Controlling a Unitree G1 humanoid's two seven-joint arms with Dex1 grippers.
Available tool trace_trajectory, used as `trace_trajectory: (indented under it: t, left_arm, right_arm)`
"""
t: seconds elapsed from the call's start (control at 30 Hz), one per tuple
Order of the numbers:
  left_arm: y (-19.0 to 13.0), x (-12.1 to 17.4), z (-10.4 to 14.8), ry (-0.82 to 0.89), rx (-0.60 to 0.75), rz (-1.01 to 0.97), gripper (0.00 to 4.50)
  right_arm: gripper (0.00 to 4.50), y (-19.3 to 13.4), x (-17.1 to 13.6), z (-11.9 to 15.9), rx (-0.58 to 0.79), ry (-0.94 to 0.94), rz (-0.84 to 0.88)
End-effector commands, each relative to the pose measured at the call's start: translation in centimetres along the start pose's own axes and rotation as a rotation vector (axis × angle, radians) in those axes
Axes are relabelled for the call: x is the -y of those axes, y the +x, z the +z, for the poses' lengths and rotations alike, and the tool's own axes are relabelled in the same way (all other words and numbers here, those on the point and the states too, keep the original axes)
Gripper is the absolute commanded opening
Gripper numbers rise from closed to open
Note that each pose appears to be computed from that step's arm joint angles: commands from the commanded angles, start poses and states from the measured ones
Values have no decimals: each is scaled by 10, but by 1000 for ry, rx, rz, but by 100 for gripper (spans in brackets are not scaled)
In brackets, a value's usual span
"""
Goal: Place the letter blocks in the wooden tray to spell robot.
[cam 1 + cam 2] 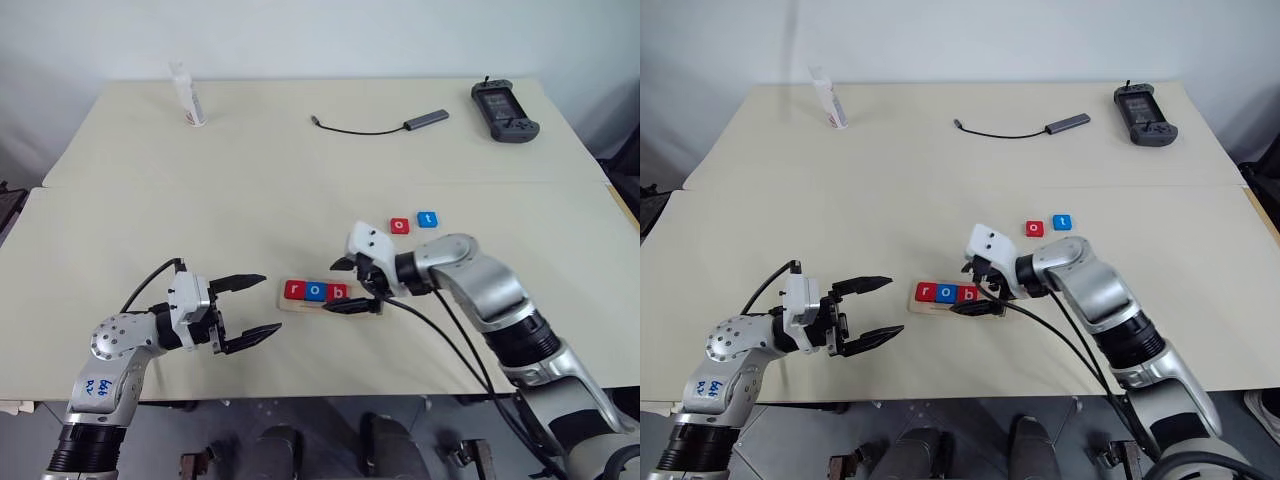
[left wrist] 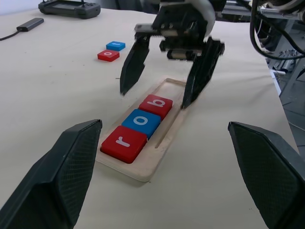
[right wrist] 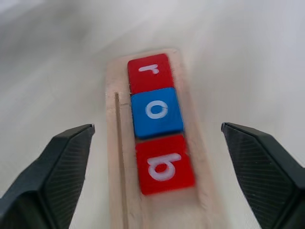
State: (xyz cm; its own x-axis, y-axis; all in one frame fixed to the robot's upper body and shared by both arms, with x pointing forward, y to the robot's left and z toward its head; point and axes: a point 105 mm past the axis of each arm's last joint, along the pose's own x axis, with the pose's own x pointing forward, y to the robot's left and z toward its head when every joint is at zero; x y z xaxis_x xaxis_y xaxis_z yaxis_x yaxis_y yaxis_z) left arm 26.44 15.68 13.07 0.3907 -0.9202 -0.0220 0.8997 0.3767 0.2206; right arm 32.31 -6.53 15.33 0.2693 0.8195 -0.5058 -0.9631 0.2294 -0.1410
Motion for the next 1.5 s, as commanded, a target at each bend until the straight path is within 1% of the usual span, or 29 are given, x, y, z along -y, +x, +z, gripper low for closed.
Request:
trace_trajectory:
  t: [0.03,0.2,0.27,0.33,0.37,0.43,0.5,0.6,0.7,0.77,0.83,0.9,0.93,1.03,1.13,1.23,1.3,1.4,1.5]
  left_arm:
    - [0,-2,9,51,17,5,450]
    - [-2,-2,7,49,13,18,450]
    - [-7,-3,4,42,4,34,450]
    - [-10,-5,2,37,-2,47,450]
    - [-11,-5,1,35,-4,54,450]
    - [-15,-8,-1,28,-9,74,450]
    - [-18,-11,-3,22,-15,89,450]
    - [-21,-13,-5,16,-19,97,450]
    - [-23,-19,-3,12,-3,111,450]
    - [-23,-22,-1,12,6,117,450]
    - [-23,-25,0,8,14,129,450]
    - [-23,-27,1,3,18,143,450]
    - [-22,-28,1,5,19,147,450]
    - [-22,-30,3,8,26,157,450]
    - [-21,-31,5,3,46,171,450]
    - [-18,-30,6,16,42,175,450]
    - [-17,-29,6,26,38,171,450]
    - [-15,-26,8,37,40,163,450]
    - [-16,-28,12,65,60,194,450]
  right_arm:
    - [449,-20,0,0,39,-6,-30]
    - [449,-57,9,-14,138,-1,-185]
    - [449,-88,14,-27,221,29,-323]
    - [449,-111,17,-41,248,-1,-453]
    - [449,-120,17,-50,256,-11,-503]
    - [449,-142,13,-73,265,15,-586]
    - [449,-160,12,-92,272,52,-674]
    - [449,-180,11,-106,286,38,-789]
    - [449,-199,2,-124,240,-7,-892]
    - [449,-206,1,-129,236,-3,-941]
    - [449,-205,0,-130,257,11,-956]
    - [449,-191,-5,-132,251,71,-871]
    - [449,-185,-2,-127,271,88,-848]
    - [449,-178,15,-110,304,112,-846]
    - [449,-163,49,-91,256,151,-828]
    - [449,-150,72,-81,163,223,-814]
    - [449,-141,88,-70,123,231,-818]
    - [449,-135,102,-61,91,245,-833]
    - [449,-121,106,-50,87,271,-790]
